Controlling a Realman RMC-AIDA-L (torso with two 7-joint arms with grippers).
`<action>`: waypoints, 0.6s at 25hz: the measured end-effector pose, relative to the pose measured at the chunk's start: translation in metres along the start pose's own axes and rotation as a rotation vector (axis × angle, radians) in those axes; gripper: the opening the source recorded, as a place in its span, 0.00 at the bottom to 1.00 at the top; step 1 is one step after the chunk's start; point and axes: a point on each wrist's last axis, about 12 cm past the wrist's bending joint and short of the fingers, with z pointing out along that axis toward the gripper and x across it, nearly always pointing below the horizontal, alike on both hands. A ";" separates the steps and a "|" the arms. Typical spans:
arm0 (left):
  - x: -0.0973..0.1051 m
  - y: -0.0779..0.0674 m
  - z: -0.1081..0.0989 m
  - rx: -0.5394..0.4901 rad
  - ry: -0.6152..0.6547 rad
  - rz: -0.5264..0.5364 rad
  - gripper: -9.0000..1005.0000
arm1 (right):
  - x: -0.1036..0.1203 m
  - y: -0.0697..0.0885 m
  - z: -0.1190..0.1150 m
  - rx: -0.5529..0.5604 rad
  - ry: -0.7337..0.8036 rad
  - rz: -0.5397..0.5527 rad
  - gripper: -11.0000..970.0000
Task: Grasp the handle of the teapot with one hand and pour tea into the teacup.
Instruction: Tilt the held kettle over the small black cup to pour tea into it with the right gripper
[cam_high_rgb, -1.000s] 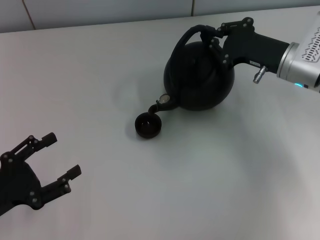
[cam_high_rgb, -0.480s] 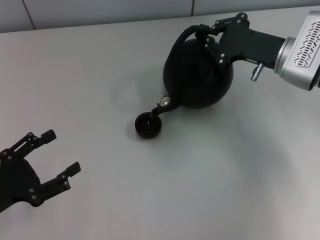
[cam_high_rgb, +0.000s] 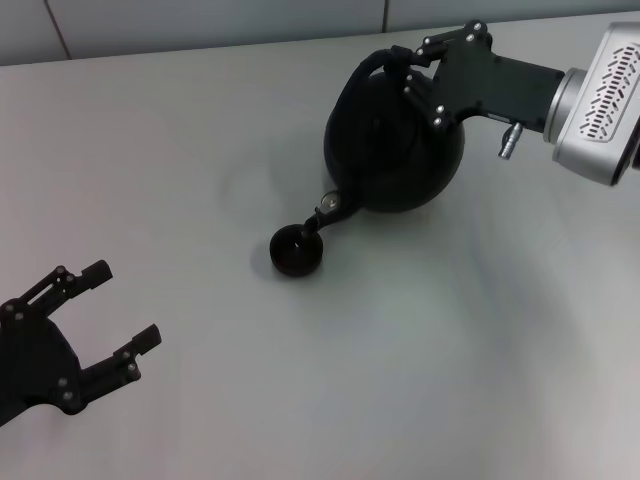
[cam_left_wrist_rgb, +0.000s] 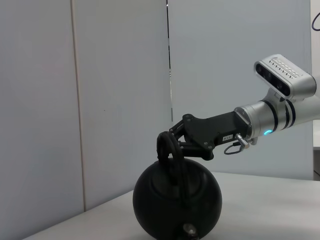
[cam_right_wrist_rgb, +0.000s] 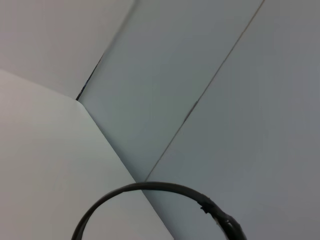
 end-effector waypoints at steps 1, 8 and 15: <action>0.000 0.000 0.000 0.000 0.000 0.000 0.84 | -0.001 -0.001 0.000 0.000 -0.001 -0.011 0.09; 0.000 0.000 0.000 0.000 0.000 -0.002 0.84 | -0.002 -0.001 0.002 -0.006 -0.004 -0.046 0.09; 0.000 -0.001 0.000 0.000 -0.002 -0.002 0.84 | -0.005 -0.002 0.004 -0.007 -0.012 -0.078 0.09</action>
